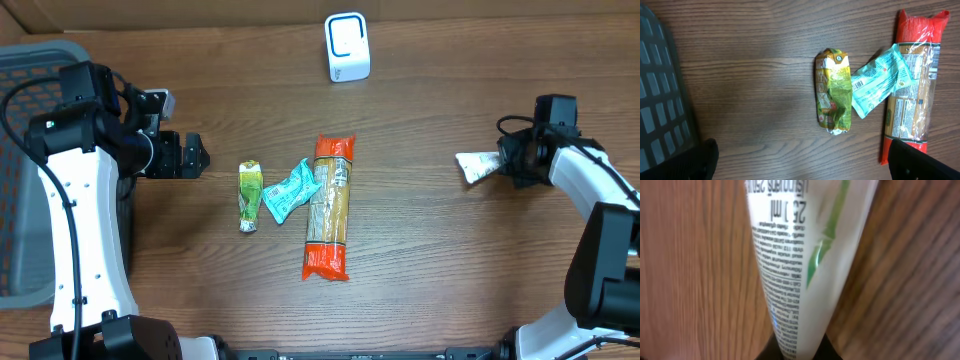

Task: Scan the item barcode
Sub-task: 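Carry the tube right and lay it on the table's right side, then move the right gripper left and grasp the red spaghetti pack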

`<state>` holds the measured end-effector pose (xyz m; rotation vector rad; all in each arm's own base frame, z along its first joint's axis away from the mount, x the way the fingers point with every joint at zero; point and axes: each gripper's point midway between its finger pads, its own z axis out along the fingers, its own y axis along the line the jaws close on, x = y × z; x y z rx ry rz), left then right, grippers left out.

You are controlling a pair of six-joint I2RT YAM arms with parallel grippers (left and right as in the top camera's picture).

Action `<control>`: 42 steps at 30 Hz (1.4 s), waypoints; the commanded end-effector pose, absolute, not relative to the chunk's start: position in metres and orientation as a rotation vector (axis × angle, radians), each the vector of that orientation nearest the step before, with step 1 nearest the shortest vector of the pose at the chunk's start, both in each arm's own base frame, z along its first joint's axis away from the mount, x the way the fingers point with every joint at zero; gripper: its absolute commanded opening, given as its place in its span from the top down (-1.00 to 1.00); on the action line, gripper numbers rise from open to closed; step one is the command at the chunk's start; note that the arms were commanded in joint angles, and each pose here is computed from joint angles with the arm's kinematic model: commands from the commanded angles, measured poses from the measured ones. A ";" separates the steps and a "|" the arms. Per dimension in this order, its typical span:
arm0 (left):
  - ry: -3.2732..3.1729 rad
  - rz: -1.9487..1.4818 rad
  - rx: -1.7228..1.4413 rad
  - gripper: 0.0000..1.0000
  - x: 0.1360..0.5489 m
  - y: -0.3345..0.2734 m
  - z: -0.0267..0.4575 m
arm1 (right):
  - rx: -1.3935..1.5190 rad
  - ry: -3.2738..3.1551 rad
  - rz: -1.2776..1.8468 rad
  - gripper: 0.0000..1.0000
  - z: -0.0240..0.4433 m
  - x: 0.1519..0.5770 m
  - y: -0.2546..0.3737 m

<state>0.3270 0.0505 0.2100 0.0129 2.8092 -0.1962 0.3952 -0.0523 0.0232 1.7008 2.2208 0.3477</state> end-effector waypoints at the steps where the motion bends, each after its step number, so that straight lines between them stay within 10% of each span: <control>1: 2.792 -0.207 0.052 -0.99 0.328 0.047 0.214 | 1.717 2.234 0.322 0.36 0.017 0.385 -0.053; 4: 2.792 -0.207 0.052 -0.99 0.328 0.047 0.214 | 1.502 2.371 0.320 -0.80 0.018 0.386 -0.048; 6: 2.792 -0.207 0.052 -0.99 0.328 0.047 0.214 | 1.362 2.459 0.344 -1.00 0.022 0.387 -0.042; 20: 2.792 -0.207 0.052 -0.99 0.328 0.047 0.214 | 0.332 2.795 0.656 -1.00 0.114 0.389 0.062; 42: 2.792 -0.207 0.052 -0.99 0.328 0.047 0.214 | -0.801 2.836 0.233 -1.00 0.042 0.312 0.257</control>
